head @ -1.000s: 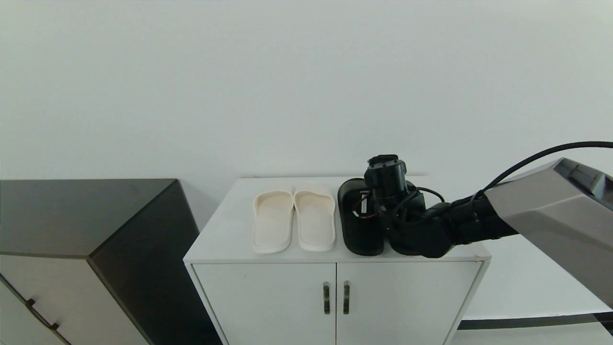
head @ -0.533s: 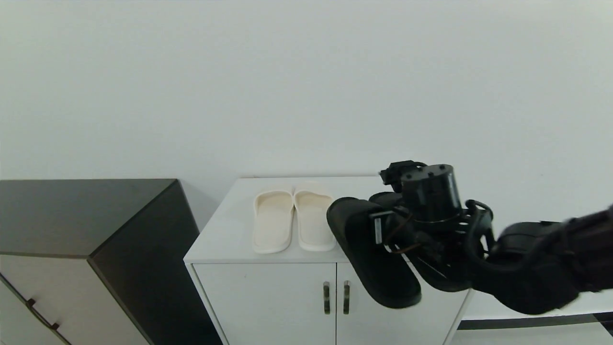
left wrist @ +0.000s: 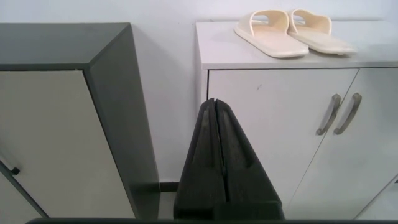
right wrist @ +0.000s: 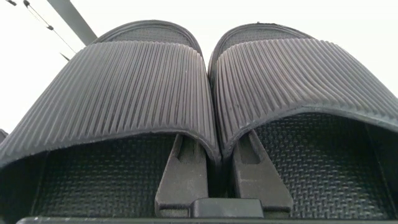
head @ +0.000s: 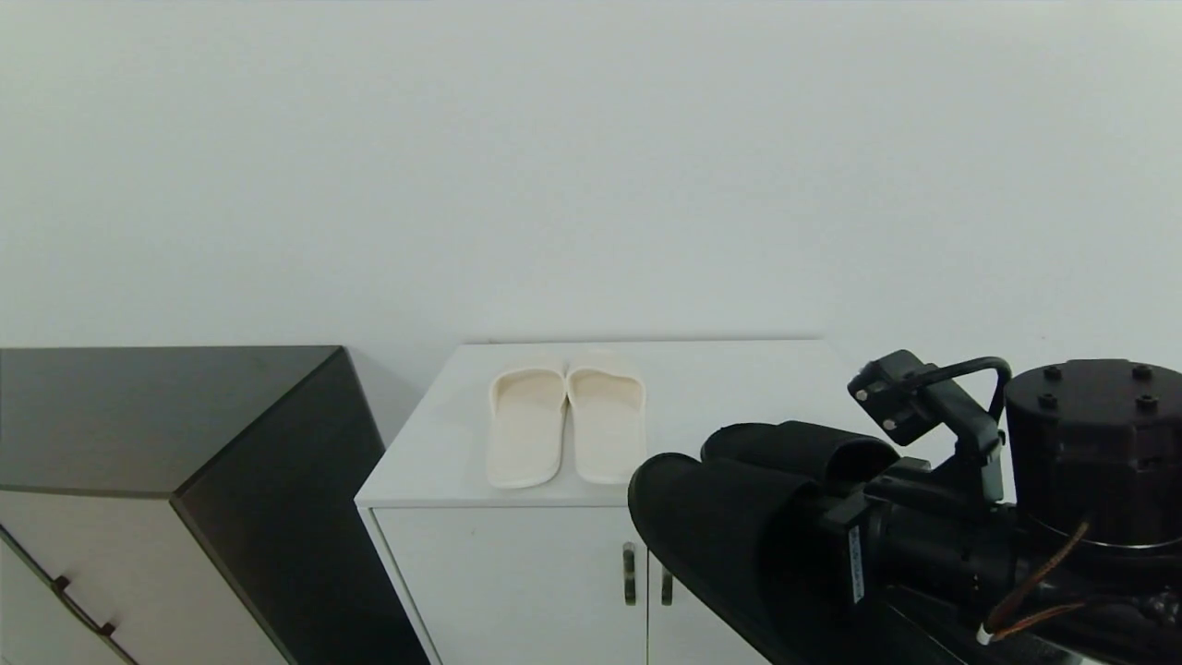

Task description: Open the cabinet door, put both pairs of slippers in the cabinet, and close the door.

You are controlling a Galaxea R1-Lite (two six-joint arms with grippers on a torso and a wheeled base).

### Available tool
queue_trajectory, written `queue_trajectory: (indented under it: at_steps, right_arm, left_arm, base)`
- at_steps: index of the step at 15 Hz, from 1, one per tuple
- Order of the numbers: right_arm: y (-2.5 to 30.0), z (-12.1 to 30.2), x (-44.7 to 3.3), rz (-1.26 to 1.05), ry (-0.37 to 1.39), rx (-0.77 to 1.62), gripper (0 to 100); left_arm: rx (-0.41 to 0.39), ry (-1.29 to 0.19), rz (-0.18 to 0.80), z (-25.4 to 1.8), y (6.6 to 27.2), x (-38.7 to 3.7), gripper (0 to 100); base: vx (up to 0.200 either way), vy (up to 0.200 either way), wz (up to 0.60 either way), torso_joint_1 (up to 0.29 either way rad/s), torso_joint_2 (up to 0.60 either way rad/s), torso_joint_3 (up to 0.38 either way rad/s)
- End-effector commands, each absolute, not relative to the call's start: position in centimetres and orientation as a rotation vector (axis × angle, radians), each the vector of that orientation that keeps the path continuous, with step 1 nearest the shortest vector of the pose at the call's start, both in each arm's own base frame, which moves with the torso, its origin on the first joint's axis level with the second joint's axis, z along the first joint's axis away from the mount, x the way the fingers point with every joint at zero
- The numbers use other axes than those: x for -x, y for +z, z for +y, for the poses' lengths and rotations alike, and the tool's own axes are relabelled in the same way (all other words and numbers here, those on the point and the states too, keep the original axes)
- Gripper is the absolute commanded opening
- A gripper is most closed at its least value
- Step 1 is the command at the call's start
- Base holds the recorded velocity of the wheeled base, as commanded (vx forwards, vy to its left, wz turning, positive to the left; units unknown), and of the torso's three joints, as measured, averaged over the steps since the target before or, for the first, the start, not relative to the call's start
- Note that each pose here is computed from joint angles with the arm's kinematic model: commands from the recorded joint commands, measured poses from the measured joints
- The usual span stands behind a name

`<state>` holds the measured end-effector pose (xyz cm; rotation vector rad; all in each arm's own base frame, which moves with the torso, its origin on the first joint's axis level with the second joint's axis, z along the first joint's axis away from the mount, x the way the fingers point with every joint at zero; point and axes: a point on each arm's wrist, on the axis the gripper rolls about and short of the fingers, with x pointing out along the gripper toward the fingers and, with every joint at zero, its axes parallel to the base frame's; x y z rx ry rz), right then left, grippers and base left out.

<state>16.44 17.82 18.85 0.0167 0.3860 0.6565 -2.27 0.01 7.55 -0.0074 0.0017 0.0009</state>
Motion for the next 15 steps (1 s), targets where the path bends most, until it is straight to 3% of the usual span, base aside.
queue_trajectory:
  at_steps: [1,3,10,15]
  right_arm:
    - [19.2,17.4,-15.9,0.37,0.664,-0.023,0]
    - [19.2,17.5,-15.8,0.373,0.671,-0.02,0]
    - [18.6,17.4,-15.7,0.389,0.685,-0.003,0]
    - [18.1,17.3,-15.5,0.395,0.69,0.039,0]
  left_arm:
    - [0.008,0.002,0.002,0.0,7.6,2.3,0]
    - [0.008,0.002,0.002,0.0,7.6,2.3,0]
    - [0.008,0.002,0.002,0.0,7.6,2.3,0]
    - [0.008,0.003,0.002,0.0,7.6,2.3,0]
  base:
    - [0.0,0.0,0.0,0.0,0.0,0.0]
    - [0.0,0.0,0.0,0.0,0.0,0.0]
    - [-0.2,0.0,0.0,0.0,0.0,0.002]
    - [0.0,0.0,0.0,0.0,0.0,0.0]
